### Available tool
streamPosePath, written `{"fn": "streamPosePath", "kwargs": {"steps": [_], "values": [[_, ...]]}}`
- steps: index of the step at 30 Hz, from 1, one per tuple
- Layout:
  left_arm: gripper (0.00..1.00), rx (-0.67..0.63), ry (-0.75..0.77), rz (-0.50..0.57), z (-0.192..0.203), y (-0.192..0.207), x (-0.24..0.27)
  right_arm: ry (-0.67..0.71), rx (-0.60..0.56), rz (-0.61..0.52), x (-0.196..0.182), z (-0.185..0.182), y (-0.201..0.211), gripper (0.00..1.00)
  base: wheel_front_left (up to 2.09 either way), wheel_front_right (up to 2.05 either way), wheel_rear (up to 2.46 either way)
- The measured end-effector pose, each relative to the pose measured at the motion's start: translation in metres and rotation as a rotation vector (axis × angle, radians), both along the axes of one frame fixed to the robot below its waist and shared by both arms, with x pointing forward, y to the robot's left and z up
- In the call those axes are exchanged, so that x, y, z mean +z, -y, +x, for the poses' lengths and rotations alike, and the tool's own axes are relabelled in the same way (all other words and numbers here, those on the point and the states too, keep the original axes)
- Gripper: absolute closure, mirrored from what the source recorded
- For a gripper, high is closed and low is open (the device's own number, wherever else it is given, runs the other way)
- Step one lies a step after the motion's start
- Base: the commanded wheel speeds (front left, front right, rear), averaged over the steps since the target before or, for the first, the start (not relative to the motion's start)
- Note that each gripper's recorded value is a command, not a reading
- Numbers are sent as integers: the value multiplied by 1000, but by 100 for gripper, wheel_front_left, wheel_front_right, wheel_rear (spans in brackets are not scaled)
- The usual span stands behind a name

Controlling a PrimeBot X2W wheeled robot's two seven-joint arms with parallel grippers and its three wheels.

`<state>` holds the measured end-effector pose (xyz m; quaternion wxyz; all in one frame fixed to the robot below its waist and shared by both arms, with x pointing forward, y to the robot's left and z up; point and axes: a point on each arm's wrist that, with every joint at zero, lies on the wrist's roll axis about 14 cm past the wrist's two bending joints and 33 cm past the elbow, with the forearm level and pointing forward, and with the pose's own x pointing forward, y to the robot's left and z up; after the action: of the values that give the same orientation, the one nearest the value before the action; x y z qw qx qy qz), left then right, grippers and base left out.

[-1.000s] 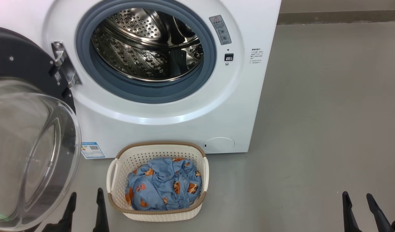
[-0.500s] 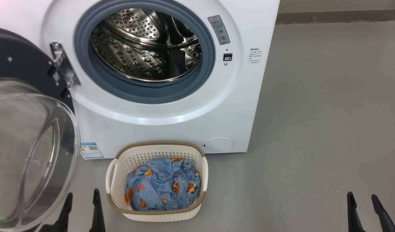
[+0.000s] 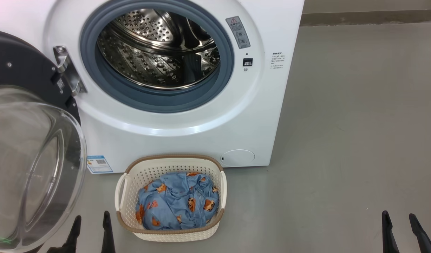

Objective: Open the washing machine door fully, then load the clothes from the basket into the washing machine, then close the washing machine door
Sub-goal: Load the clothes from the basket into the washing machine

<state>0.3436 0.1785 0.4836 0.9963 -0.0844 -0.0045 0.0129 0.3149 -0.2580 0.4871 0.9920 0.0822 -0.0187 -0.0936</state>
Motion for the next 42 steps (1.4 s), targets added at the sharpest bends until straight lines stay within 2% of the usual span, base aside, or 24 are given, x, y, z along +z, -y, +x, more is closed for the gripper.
{"fn": "streamPosePath", "kwargs": {"steps": [32,42], "values": [[0,15,-54,17,-9,-7,-17,0,33,-11,1,6,-10,0,1,-1,0],[0,8,-64,24,-9,-7,-20,-1,30,-11,0,5,-9,0,95,-99,4]]}}
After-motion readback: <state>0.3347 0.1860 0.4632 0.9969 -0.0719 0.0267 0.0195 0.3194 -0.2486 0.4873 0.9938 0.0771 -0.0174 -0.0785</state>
